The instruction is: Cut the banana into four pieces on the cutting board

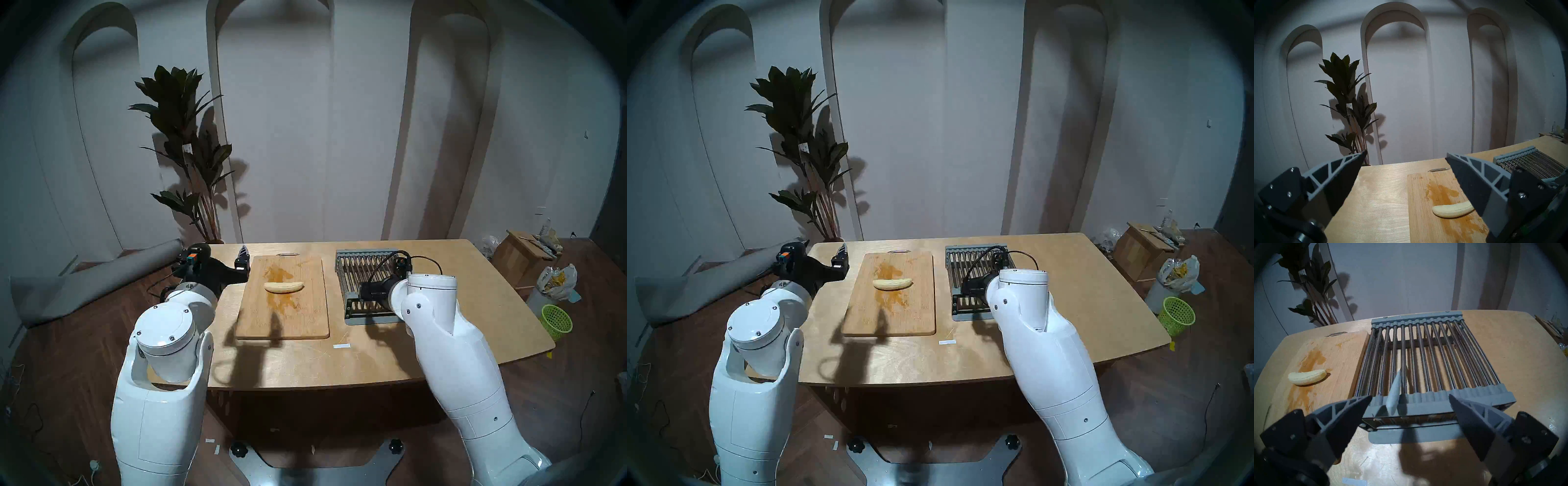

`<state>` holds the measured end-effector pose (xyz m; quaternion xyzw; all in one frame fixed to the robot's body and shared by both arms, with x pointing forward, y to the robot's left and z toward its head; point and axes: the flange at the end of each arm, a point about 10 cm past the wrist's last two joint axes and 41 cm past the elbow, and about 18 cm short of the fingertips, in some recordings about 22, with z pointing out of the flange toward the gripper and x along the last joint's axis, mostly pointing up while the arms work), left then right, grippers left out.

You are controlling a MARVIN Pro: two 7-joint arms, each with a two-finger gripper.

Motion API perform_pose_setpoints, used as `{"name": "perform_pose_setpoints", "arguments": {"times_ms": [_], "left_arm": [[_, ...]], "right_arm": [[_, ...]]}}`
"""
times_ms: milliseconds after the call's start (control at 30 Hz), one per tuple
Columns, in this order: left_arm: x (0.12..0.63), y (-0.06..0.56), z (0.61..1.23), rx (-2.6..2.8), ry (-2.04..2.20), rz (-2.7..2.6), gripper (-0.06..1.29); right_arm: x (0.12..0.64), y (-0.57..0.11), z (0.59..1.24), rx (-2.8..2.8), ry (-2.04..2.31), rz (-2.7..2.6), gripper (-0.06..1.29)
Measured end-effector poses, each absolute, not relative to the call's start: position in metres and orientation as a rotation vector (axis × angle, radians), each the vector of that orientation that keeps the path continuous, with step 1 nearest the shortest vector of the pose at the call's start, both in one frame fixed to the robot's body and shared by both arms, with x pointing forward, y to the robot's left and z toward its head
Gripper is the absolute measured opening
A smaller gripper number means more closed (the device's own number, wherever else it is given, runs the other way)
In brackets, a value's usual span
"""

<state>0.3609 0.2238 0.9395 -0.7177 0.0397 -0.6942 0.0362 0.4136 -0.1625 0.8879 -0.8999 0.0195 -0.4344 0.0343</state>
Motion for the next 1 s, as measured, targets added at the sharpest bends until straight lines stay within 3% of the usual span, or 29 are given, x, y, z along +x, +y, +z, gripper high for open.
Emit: {"name": "perform_pose_setpoints", "arguments": {"times_ms": [1000], "left_arm": [[0.361,0.224,0.940,-2.204,0.121,-2.132,1.26]], "right_arm": [[0.424,-0.148,0.885,-2.780,0.030,-1.290,1.23]]}}
